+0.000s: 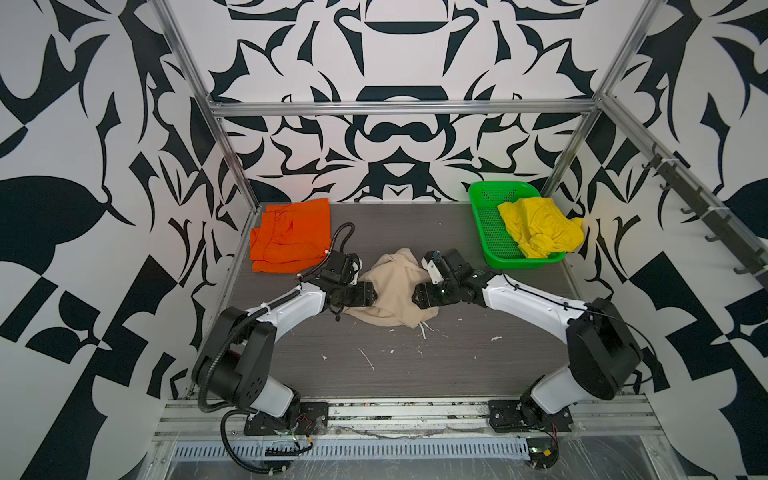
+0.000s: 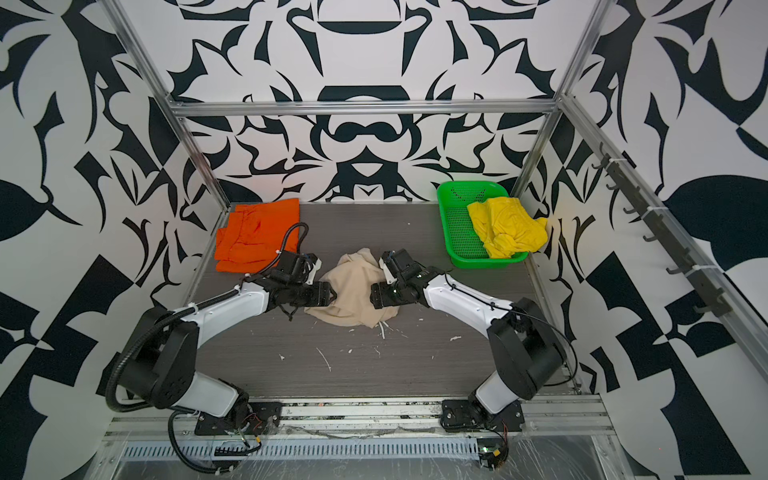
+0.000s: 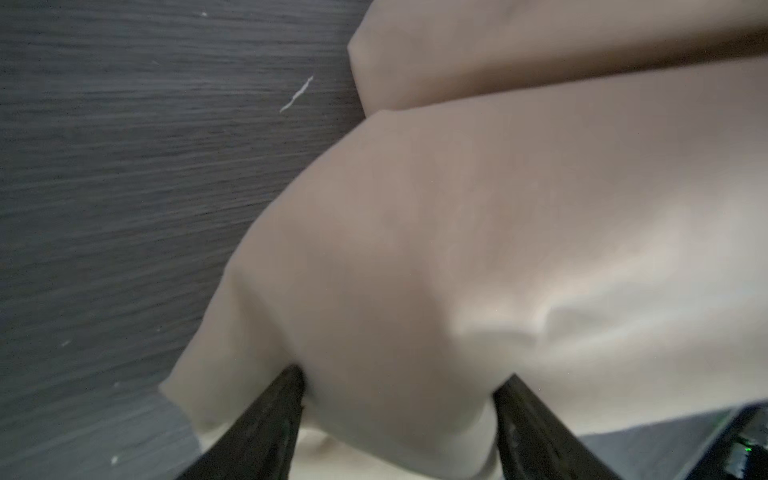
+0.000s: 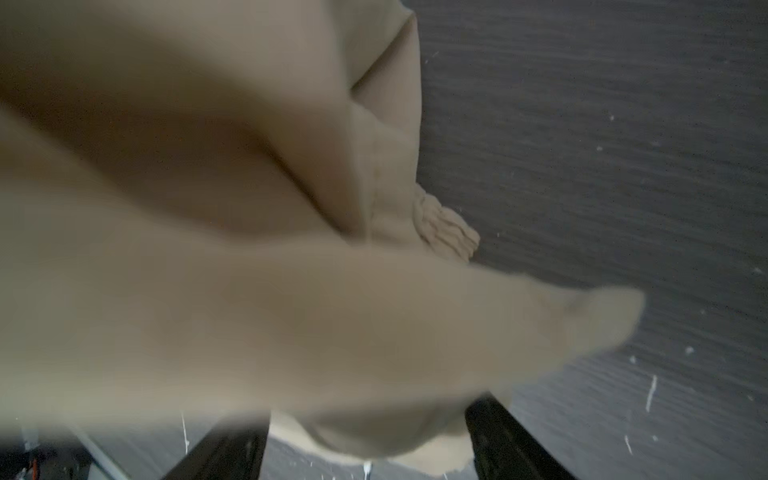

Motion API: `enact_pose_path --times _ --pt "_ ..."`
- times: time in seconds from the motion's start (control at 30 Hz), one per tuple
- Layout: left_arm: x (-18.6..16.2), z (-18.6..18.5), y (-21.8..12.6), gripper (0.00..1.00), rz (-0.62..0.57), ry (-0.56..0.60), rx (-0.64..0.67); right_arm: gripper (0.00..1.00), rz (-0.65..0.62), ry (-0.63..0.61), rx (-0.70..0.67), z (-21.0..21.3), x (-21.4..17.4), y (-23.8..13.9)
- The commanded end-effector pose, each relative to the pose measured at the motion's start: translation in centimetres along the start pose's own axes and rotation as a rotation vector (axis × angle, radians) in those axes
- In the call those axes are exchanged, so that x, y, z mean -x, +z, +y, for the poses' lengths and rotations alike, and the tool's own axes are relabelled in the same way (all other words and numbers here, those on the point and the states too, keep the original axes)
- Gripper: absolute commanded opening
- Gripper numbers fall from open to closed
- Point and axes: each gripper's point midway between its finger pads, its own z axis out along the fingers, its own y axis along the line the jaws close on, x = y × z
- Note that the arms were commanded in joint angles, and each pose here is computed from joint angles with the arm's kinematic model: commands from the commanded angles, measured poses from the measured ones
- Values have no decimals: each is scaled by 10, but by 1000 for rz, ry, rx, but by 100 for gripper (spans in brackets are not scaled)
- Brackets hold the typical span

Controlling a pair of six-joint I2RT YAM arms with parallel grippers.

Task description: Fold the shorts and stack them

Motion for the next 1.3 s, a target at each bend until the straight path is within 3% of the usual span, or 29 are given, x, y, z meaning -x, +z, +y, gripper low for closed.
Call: enact_pose_path --times 0.0,0.07,0.17,0.27,0.37,0.43,0.67,0.83,0.97,1.27 --pt "28 -11 1 56 -65 24 -4 78 -142 10 10 4 36 0" --pt "36 -19 2 38 -74 39 -20 77 -171 33 11 0 43 1" --pt "42 -35 -2 19 -93 64 -60 62 -211 115 68 -8 54 1" --pt "42 -52 -8 11 -109 86 -101 38 -246 164 146 -7 65 -5" --pt "40 -65 -14 9 -124 89 -133 11 -281 140 163 0 75 -24" --pt "40 -76 -17 8 -134 87 -156 0 -313 109 169 7 82 -45" --pt "40 -143 -12 11 -165 106 -299 0 -443 -21 193 42 112 -149" --pt "53 -174 -9 25 -204 70 -385 0 -493 -109 241 85 124 -191" --pt "59 -148 -27 51 -274 26 -267 0 -461 -161 244 117 126 -178" --pt "25 -3 -127 65 -478 -232 117 0 -236 -261 345 198 118 -61"
